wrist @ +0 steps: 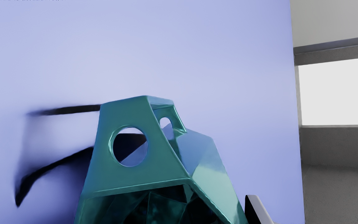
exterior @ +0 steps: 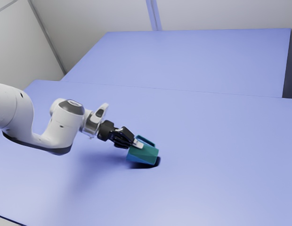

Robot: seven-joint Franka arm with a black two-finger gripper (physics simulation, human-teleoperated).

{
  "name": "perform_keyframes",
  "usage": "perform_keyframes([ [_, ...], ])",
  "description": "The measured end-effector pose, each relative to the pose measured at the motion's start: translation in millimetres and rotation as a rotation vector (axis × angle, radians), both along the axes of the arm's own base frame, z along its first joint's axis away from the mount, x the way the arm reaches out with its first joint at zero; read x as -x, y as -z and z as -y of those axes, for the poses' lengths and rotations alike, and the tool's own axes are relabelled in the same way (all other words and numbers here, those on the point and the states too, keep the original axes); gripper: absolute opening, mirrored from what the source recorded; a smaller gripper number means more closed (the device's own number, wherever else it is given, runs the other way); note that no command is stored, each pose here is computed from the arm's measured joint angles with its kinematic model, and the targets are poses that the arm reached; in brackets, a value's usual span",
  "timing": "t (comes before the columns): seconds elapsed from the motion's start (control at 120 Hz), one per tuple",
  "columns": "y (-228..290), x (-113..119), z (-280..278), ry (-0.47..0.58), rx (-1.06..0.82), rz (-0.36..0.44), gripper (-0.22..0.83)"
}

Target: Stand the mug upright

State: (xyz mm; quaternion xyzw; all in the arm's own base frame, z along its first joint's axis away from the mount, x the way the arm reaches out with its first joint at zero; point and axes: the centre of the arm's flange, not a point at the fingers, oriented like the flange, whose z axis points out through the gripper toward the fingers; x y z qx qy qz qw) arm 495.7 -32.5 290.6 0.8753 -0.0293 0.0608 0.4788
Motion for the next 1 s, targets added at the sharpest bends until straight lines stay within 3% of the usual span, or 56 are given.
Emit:
perform_keyframes([
  [0.292, -42, -5, 17, 0.08, -0.049, 0.117, -0.15],
  [0.517, -99, -39, 11, 0.332, -0.456, 0.19, -0.16],
  [0.65, -117, -50, -10, 0.394, -0.69, 0.178, -0.16],
  [0.8, -126, -60, -46, 0.38, -0.888, 0.134, -0.16],
  [1.0, -101, -67, -59, 0.347, -1.004, 0.052, -0.16],
])
